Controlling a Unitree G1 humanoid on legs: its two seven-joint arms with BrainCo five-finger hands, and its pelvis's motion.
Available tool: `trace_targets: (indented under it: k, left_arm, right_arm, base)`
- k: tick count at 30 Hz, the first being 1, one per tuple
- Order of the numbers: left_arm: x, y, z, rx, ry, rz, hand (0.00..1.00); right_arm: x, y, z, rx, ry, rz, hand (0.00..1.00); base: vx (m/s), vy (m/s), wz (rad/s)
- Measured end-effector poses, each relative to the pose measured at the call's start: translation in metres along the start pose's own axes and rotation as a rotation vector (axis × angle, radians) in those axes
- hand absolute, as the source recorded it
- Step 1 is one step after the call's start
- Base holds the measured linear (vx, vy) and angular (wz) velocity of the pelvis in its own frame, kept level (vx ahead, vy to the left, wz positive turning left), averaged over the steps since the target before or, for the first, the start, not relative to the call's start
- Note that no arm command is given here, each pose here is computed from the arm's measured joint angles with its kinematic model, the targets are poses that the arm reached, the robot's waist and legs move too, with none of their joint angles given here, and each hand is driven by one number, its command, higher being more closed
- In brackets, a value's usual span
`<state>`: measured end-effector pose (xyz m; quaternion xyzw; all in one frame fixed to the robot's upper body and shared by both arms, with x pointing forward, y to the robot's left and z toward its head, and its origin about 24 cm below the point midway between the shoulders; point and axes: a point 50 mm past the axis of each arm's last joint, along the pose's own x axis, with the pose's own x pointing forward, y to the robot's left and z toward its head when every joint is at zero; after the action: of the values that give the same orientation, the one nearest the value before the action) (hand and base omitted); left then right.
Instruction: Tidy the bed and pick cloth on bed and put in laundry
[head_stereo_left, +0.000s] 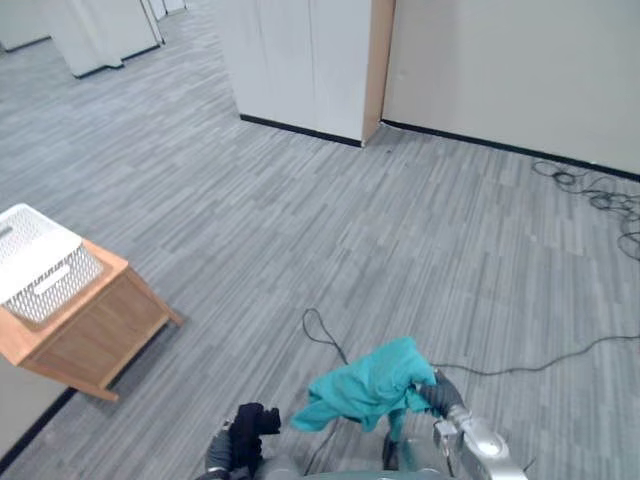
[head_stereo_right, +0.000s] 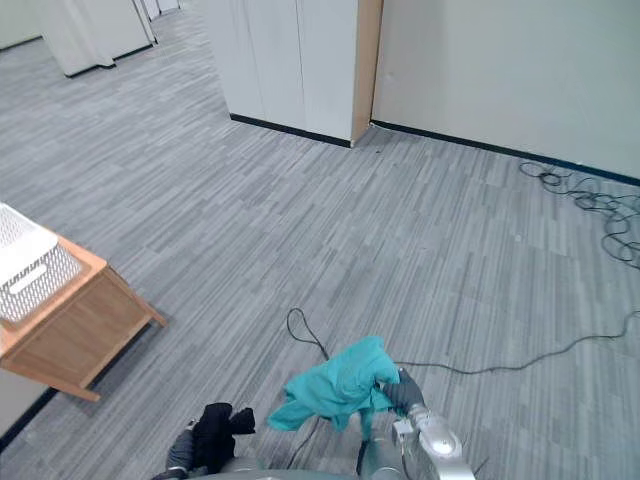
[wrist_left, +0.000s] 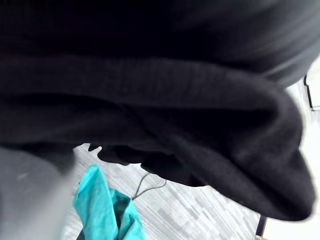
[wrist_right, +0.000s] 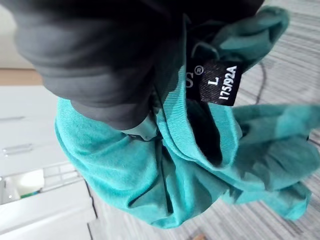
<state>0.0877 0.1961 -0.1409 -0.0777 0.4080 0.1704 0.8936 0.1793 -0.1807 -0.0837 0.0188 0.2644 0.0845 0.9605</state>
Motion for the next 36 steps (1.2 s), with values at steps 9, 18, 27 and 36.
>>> trace_targets:
  k: [9,18,27,36]
  left_arm:
    - [0.0,-0.028,0.03,-0.035,-0.126,-0.069,1.0]
    - [0.01,-0.034,0.037,0.134,-0.12,-0.073,1.0]
    - [0.013,-0.003,0.048,0.275,-0.152,-0.01,1.0]
    - [0.007,-0.019,0.037,0.157,-0.139,-0.028,1.0]
  right_arm:
    - [-0.004,0.001,0.001,-0.084,0.034,0.033,1.0]
    - [-0.006,0.007,-0.017,-0.002,0.071,0.004,1.0]
    - [-0.004,0.022,0.001,0.064,-0.036,0.022,1.0]
    - [0.007,0.011,0.024,0.016,-0.081,0.017,1.0]
  base:
    - [0.49,-0.217,0.44]
    - [0.5,-0.059,1.33]
    - [0.5,-0.347,1.26]
    - [0.51,-0.308,0.32]
